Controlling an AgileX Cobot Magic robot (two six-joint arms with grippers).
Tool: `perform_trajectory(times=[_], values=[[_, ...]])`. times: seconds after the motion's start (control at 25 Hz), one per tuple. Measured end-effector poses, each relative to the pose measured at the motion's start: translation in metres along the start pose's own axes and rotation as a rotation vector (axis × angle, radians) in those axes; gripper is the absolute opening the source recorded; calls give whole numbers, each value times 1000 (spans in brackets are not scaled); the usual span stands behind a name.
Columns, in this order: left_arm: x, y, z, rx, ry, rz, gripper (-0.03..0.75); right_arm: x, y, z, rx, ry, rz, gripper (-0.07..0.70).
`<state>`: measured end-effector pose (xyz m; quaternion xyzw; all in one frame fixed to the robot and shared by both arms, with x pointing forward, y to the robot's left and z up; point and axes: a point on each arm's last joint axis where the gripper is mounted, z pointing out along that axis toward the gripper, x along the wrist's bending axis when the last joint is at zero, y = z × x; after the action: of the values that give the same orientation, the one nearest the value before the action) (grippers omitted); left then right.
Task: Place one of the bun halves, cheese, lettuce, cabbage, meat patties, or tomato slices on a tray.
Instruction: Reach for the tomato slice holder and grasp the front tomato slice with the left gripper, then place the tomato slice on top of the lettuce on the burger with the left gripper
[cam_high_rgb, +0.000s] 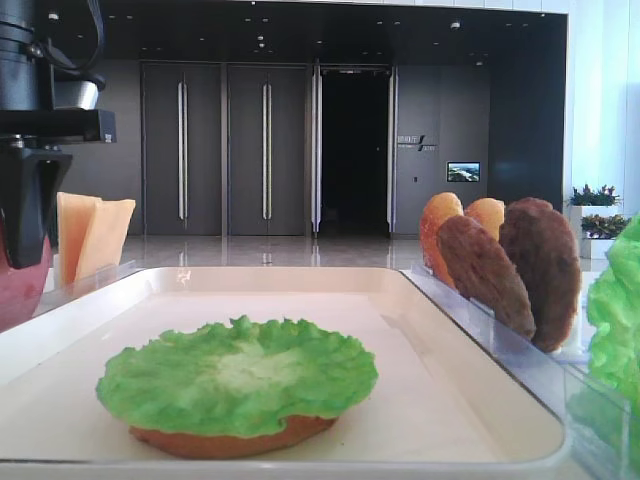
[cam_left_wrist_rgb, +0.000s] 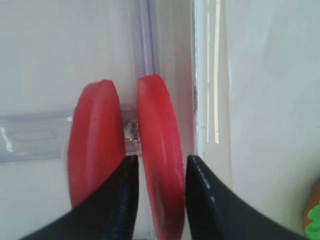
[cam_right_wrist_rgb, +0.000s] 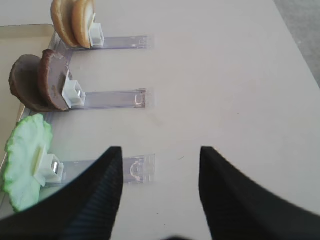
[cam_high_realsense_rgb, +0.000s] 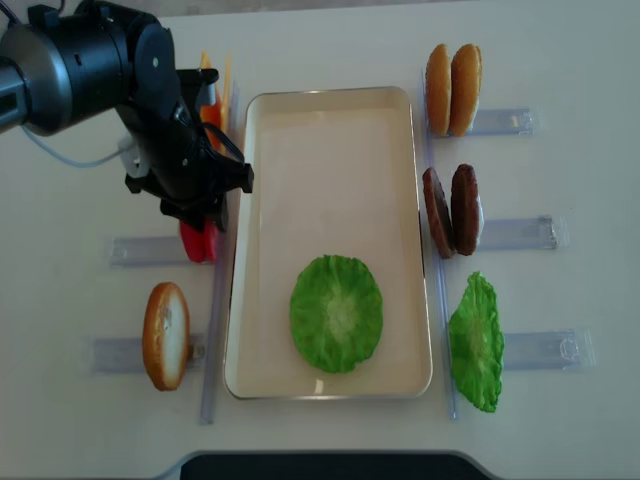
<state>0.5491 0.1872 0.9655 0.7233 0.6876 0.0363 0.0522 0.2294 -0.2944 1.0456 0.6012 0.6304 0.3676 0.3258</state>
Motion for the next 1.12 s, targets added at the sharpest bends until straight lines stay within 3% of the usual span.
perform_trajectory(times=[0.32,0.84,1.12], values=[[1,0,0,-3,8,18,49,0,0,0,1,22,-13,361],[0,0,-1,3,-4,29,48,0,0,0,1,26,-16,358],[-3,4,-36,-8,-23,18,48,0,0,0,1,26,-16,358]])
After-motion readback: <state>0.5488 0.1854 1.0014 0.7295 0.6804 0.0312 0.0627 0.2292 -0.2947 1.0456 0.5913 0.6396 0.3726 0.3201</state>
